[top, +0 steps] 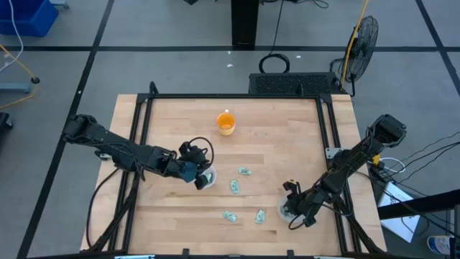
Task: Pick and place Stevia / Truvia into bins
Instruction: Put the white stevia packet into the bottom transparent container, then put the white stevia packet into the top transparent container
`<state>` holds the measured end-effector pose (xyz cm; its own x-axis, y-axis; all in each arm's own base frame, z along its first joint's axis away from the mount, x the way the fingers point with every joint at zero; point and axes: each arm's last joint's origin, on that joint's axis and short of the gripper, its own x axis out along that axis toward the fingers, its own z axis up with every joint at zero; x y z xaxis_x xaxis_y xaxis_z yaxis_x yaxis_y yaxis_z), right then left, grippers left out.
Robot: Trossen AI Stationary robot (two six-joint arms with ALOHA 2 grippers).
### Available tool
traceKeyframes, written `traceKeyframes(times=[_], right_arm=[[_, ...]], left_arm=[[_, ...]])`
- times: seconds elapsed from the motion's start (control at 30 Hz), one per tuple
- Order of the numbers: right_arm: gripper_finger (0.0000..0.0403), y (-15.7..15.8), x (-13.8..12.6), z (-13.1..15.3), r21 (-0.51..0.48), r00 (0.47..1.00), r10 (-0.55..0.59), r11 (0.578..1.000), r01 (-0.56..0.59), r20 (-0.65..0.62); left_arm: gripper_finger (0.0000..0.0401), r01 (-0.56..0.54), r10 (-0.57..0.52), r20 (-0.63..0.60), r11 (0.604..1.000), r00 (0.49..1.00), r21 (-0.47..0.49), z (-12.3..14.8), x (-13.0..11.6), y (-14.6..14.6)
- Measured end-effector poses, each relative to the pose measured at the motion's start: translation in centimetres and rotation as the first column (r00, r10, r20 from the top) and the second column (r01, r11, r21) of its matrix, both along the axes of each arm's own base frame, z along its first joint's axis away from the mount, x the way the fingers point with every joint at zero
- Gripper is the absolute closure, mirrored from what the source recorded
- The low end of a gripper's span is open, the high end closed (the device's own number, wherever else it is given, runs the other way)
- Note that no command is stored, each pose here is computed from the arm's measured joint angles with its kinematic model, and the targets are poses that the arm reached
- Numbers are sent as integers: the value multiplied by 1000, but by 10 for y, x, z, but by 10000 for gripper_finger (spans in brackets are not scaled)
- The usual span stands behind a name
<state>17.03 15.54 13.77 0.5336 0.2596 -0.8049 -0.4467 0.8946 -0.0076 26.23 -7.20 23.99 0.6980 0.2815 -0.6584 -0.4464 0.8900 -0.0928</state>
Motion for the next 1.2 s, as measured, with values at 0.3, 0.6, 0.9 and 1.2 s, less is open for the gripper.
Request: traceKeyframes(times=[0.3,0.6,0.9,1.2], right_arm=[[316,6,14,19,12,998,15,1000,-16,53],[316,-4,32,30,-53,993,10,999,-4,118],[316,-28,51,34,-151,977,-64,984,96,205],[317,-51,61,36,-265,928,-227,914,308,296]], left_arm=[[345,1,-1,0,1000,1000,1,0,0,0],[345,1,-1,0,1000,1000,1,0,0,0],[345,12,-11,74,1000,997,-13,5,5,-2],[345,110,-103,177,993,979,-29,6,22,-9]])
